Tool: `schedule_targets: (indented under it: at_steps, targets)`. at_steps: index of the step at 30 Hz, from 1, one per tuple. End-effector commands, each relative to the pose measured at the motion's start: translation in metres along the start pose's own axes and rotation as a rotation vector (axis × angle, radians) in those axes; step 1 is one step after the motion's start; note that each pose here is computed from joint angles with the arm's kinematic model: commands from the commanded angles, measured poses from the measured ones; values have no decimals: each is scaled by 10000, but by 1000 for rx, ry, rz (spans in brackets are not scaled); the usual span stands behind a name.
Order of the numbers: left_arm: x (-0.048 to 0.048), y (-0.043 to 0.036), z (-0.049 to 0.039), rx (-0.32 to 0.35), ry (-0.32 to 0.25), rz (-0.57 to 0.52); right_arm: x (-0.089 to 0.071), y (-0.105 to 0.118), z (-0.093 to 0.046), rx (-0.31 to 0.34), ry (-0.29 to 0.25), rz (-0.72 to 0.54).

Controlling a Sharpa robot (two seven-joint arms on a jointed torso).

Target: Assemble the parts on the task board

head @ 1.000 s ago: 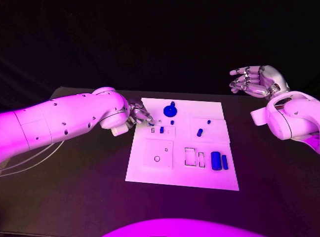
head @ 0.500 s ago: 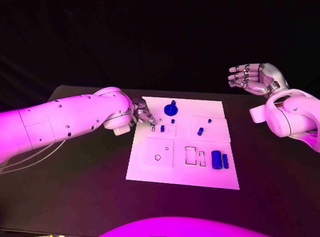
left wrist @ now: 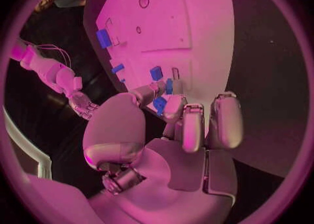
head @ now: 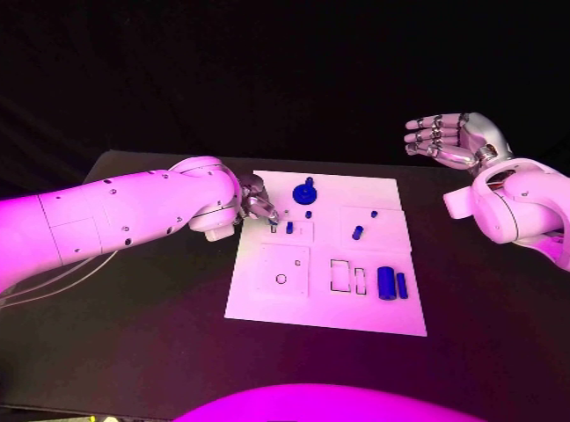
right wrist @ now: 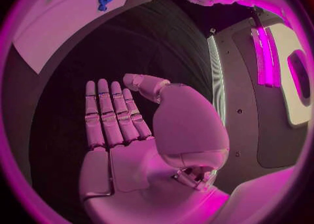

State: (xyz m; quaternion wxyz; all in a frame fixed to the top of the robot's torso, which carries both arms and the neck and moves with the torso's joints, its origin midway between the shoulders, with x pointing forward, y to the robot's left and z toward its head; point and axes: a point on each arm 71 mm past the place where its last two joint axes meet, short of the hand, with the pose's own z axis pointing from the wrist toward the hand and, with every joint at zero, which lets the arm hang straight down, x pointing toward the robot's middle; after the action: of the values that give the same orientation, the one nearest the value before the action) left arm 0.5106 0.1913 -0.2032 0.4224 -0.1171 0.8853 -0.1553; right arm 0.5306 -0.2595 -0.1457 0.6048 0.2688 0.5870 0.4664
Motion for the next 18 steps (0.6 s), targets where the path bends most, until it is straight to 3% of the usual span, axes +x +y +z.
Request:
schedule_targets:
  at_steps: [1,18]
  targets:
    - [18,-17,-1,1,4,10,11,-1,1,-2,6,3]
    - [80,16,22,-20,41,32,34,-11,0,0,17,9]
